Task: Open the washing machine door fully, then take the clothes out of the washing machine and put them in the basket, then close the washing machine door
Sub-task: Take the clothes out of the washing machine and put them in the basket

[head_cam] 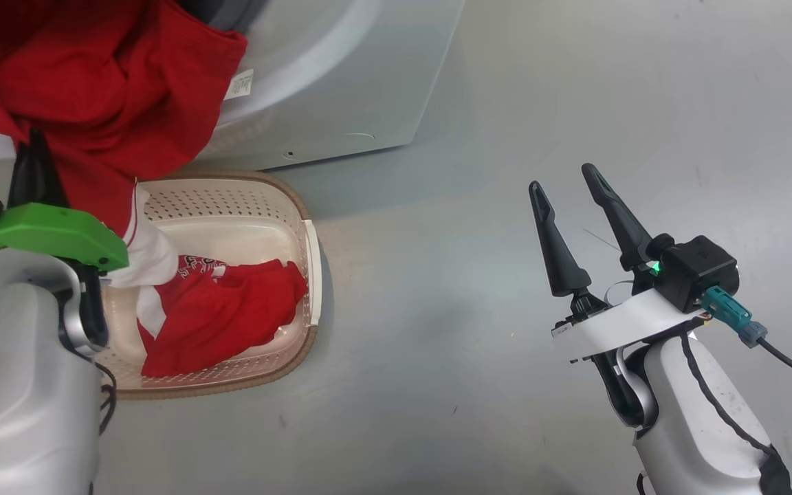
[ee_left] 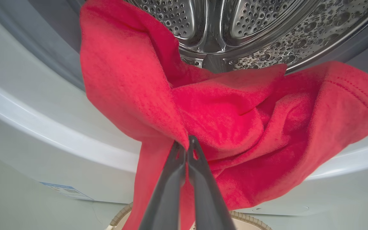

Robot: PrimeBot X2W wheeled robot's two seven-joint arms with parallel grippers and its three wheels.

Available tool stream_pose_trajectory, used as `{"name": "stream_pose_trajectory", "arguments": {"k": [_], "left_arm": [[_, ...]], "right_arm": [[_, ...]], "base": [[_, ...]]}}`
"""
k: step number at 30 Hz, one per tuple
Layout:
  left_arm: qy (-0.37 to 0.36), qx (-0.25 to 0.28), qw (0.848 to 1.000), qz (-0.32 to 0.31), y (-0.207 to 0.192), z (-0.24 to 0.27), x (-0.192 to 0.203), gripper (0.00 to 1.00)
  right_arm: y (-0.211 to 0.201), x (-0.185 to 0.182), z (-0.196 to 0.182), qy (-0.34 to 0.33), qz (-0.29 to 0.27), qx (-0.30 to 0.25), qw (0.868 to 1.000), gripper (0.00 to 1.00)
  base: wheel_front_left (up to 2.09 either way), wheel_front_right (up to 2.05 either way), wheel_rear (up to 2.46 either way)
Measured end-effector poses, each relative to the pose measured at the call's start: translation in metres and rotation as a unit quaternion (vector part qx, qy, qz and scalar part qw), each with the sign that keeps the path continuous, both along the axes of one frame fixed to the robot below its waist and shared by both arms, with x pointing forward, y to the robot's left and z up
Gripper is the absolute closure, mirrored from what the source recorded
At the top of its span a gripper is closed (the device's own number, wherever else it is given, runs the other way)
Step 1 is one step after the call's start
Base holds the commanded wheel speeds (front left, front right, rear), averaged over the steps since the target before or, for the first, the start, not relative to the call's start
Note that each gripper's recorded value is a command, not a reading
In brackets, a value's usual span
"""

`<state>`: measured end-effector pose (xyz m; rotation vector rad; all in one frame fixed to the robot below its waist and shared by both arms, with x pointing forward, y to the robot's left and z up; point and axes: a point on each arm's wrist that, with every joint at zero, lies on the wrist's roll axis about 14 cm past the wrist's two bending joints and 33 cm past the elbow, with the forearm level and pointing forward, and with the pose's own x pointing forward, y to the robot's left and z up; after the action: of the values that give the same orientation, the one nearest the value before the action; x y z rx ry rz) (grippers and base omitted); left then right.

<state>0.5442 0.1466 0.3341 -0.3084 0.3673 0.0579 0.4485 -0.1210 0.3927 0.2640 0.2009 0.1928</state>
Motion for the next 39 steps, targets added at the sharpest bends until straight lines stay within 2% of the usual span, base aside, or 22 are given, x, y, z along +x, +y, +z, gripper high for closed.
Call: {"name": "stream_pose_trajectory", "arguments": {"k": [20,30,39], "left_arm": [[-0.120,-0.001,0.993,0.003,-0.004,0.086,-0.026,1.00],[-0.234,0.010,0.972,0.002,-0.002,0.170,-0.032,1.00],[-0.274,0.015,0.962,-0.006,-0.005,0.201,-0.055,1.00]], "right_arm": [[0.014,-0.013,0.023,-0.022,0.021,-0.001,1.000,0.00],[0.018,-0.027,0.037,-0.034,0.027,-0.004,0.999,0.00],[0.021,-0.042,0.042,-0.035,0.030,-0.006,0.999,0.00]], "base": [[0.00,0.00,0.00],[0.00,0.00,0.00],[0.00,0.00,0.00]]}}
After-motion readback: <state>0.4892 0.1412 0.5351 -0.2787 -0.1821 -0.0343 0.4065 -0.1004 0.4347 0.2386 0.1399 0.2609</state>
